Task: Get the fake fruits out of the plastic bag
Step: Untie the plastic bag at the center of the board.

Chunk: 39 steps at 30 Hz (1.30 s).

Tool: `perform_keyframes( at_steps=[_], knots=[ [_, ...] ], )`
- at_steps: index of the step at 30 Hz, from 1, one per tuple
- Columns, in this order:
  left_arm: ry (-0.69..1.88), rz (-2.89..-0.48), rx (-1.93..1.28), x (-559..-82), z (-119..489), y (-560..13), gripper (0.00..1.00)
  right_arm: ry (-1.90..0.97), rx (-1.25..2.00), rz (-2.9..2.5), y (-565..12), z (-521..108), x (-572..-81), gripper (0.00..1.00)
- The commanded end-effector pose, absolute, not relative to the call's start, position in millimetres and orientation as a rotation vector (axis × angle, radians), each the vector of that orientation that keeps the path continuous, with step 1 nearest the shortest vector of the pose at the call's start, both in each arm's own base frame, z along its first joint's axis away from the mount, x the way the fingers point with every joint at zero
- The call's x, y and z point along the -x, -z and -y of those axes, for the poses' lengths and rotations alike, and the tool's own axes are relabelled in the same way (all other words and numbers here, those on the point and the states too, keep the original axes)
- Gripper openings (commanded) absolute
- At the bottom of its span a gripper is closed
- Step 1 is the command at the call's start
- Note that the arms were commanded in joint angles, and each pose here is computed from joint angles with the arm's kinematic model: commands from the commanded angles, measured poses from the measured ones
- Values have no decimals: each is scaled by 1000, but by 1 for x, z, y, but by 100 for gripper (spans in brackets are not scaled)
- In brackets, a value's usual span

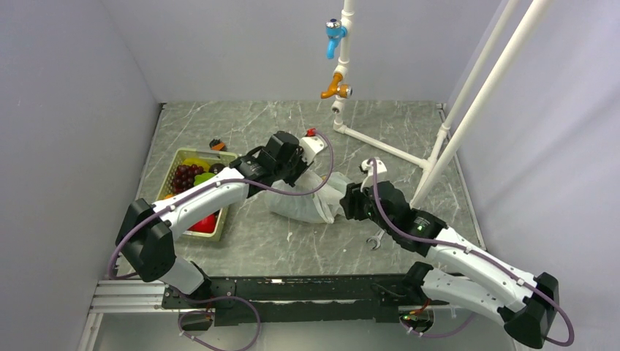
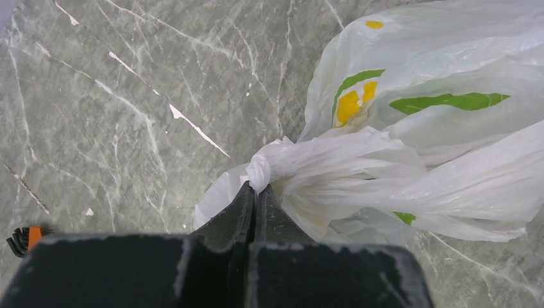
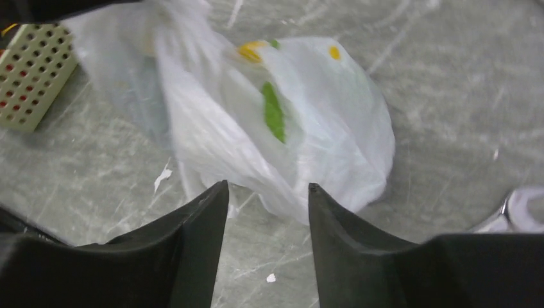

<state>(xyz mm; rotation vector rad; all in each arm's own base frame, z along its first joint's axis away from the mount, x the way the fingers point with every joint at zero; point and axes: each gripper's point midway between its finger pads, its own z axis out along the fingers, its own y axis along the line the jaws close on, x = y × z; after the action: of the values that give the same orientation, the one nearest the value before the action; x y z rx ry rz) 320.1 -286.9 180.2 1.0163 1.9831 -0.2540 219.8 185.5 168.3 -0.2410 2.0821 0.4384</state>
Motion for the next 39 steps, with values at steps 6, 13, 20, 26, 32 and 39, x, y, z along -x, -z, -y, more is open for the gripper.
perform_keyframes(
  at_steps=[6, 13, 20, 26, 32, 39],
  knots=[
    [357, -1948, -1013, -322, 299, -198, 0, -562, 524, -1893, -222, -249, -241, 79],
    [383, -1956, -1006, -324, 300, -198, 0, -464, 603, -1883, -208, -273, -263, 72],
    [395, -1969, -963, -331, 294, -200, 0, -174, 296, -1852, -203, -232, -279, 33],
    [344, -2007, -873, -344, 277, -200, 0, -130, 22, -1842, -202, -174, -265, 13],
    [316, -2039, -799, -354, 263, -200, 0, -124, -458, -1934, -165, -85, -236, 0],
    [365, -2054, -786, -355, 262, -198, 0, -415, -372, -1906, -156, -102, -218, 0]
  ],
)
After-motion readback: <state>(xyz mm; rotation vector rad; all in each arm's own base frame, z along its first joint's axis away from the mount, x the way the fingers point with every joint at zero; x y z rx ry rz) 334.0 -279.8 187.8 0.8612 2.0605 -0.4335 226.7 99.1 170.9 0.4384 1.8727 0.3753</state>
